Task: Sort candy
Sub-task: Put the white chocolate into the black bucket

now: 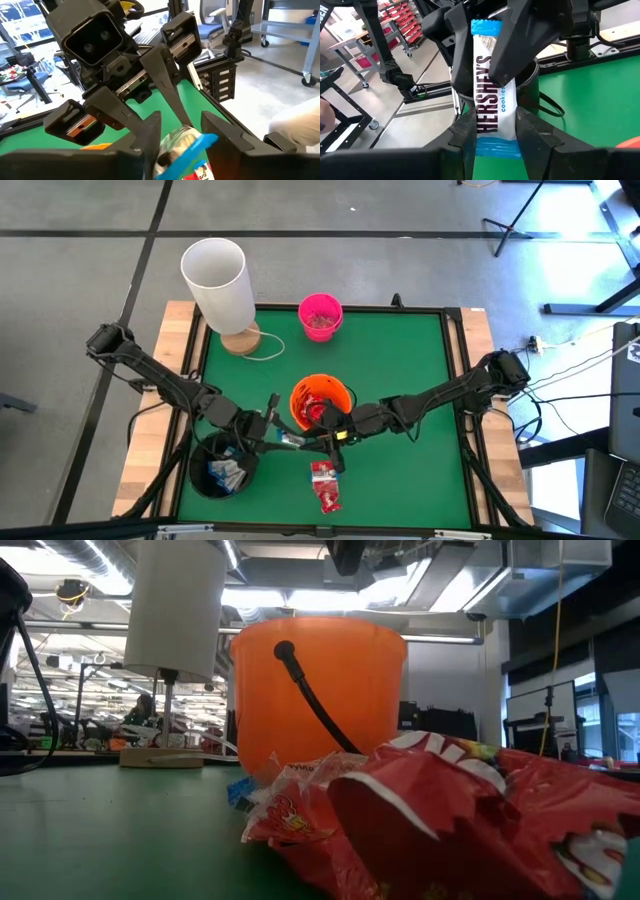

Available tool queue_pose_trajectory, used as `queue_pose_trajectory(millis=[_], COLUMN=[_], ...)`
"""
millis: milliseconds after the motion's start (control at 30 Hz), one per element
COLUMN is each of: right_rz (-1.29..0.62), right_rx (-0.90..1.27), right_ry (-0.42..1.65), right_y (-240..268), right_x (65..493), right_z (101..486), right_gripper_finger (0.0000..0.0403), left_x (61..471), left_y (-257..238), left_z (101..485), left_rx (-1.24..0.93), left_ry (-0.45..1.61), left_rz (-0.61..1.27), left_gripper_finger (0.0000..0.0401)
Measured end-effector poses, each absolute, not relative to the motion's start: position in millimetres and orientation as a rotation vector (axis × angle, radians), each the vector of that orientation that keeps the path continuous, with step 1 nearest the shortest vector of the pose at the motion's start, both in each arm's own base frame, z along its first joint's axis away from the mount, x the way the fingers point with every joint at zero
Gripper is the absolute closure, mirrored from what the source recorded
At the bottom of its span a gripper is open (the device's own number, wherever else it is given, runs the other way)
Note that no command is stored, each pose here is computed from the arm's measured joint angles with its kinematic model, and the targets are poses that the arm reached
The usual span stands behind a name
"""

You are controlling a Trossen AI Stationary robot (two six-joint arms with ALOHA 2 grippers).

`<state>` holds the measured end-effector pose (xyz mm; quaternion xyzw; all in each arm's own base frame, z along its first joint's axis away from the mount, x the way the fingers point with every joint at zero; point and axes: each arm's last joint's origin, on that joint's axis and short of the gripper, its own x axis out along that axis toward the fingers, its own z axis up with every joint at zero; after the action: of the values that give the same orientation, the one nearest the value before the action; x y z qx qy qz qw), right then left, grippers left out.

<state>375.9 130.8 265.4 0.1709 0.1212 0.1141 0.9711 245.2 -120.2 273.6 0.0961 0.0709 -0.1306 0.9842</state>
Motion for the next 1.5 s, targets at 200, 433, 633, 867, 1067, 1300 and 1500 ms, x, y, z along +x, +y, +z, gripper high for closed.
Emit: queue_pose_trajectory(millis=[200,433,633,867,1067,1300,1500], right_rz=[0.236,0.241,0.276,0.289,0.298,0.301,0.29], right_rx=[0.345,0.346,0.35,0.349,0.319,0.267,0.246], right_ry=[0.245,0.246,0.25,0.259,0.287,0.274,0.272], right_y=[131,131,132,132,132,127,120], right_x=[376,376,375,375,374,376,378], right_z=[265,265,266,265,263,263,263], right_gripper_finger=[0.0281,0.0281,0.0281,0.0281,0.0281,0.0281,0.0281], left_x=[245,244,242,230,198,153,131], left_y=[-120,-120,-119,-116,-107,-96,-90], left_z=[274,273,272,277,296,306,303], left_rx=[0.194,0.207,0.197,0.188,0.14,0.023,-0.162], left_ry=[0.144,0.154,0.179,0.226,0.237,0.317,0.427], left_rz=[-0.264,-0.264,-0.268,-0.251,-0.223,-0.242,-0.228], left_gripper_finger=[0.0314,0.0379,0.0389,0.0386,0.0386,0.0386,0.0386])
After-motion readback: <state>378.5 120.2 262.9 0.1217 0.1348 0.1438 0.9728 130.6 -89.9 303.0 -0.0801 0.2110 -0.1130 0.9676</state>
